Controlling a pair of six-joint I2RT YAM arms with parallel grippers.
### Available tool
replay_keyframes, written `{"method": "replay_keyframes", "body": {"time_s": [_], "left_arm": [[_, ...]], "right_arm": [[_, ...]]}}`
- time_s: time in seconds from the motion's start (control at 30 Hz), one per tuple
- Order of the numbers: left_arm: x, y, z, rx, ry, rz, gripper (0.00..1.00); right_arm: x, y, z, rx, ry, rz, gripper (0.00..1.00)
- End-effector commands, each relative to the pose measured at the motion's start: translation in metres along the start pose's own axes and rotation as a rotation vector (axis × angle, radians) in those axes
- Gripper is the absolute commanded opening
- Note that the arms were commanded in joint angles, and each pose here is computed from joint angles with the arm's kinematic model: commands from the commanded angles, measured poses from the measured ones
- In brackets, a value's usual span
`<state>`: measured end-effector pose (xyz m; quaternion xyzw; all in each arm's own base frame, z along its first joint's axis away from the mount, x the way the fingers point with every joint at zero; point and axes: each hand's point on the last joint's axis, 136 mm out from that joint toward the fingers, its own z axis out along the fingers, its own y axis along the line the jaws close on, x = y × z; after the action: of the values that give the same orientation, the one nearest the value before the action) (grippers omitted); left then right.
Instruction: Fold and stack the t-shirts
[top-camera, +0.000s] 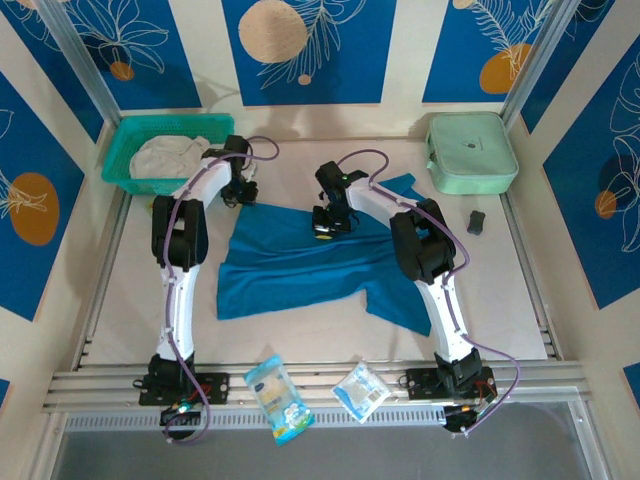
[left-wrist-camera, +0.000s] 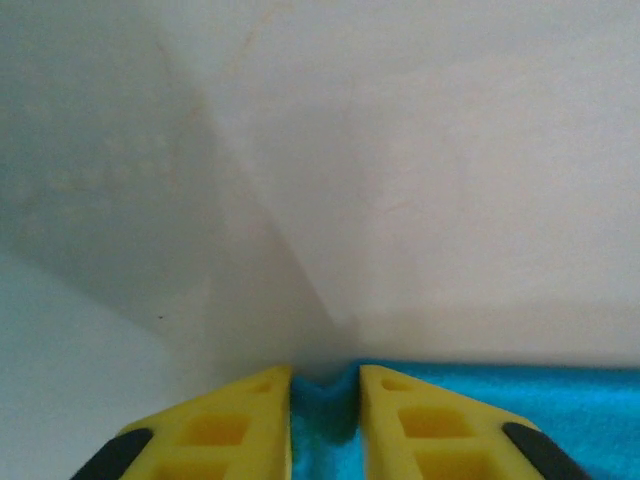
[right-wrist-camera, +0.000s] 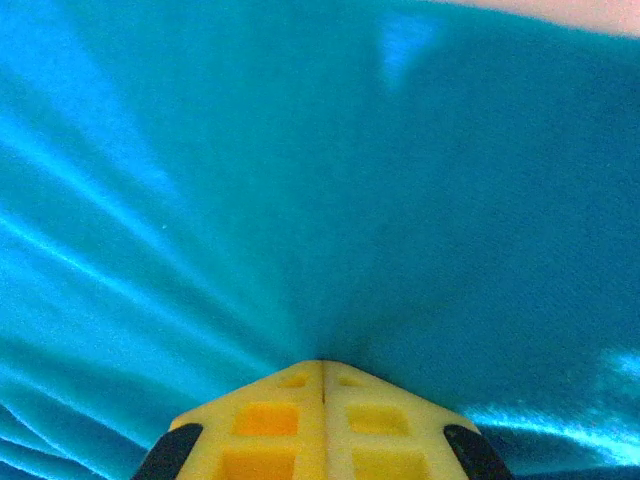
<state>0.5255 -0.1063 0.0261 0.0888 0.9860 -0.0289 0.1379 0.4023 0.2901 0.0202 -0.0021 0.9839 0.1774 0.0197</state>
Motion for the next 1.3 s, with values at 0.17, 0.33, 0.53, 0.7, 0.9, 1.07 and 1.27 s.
{"method": "replay_keyframes", "body": {"time_s": [0.17, 0.33, 0.53, 0.7, 0.9, 1.07, 1.27], "left_arm": [[0.028, -0.025, 0.003, 0.005, 0.051, 0.043, 0.00], [0.018, -0.041, -0.048, -0.020, -0.054, 0.056, 0.00], [0.018, -0.050, -0.104, -0.039, -0.165, 0.022, 0.00], [0.027, -0.045, -0.122, -0.052, -0.192, -0.008, 0.00], [0.038, -0.042, -0.123, -0.061, -0.189, -0.017, 0.00], [0.044, -0.039, -0.125, -0.070, -0.189, -0.020, 0.00], [0.052, -0.034, -0.133, -0.080, -0.203, -0.016, 0.00]], "right_arm": [[0.009, -0.035, -0.004, 0.074, 0.044, 0.039, 0.00], [-0.020, -0.078, -0.057, 0.102, -0.068, 0.095, 0.17], [-0.051, -0.153, -0.107, 0.147, -0.152, 0.187, 0.39], [-0.066, -0.204, -0.107, 0.220, -0.146, 0.245, 0.30], [-0.073, -0.242, -0.083, 0.240, -0.101, 0.324, 0.06], [-0.062, -0.253, -0.067, 0.283, -0.056, 0.342, 0.00], [-0.016, -0.245, -0.068, 0.379, -0.021, 0.342, 0.00]]}}
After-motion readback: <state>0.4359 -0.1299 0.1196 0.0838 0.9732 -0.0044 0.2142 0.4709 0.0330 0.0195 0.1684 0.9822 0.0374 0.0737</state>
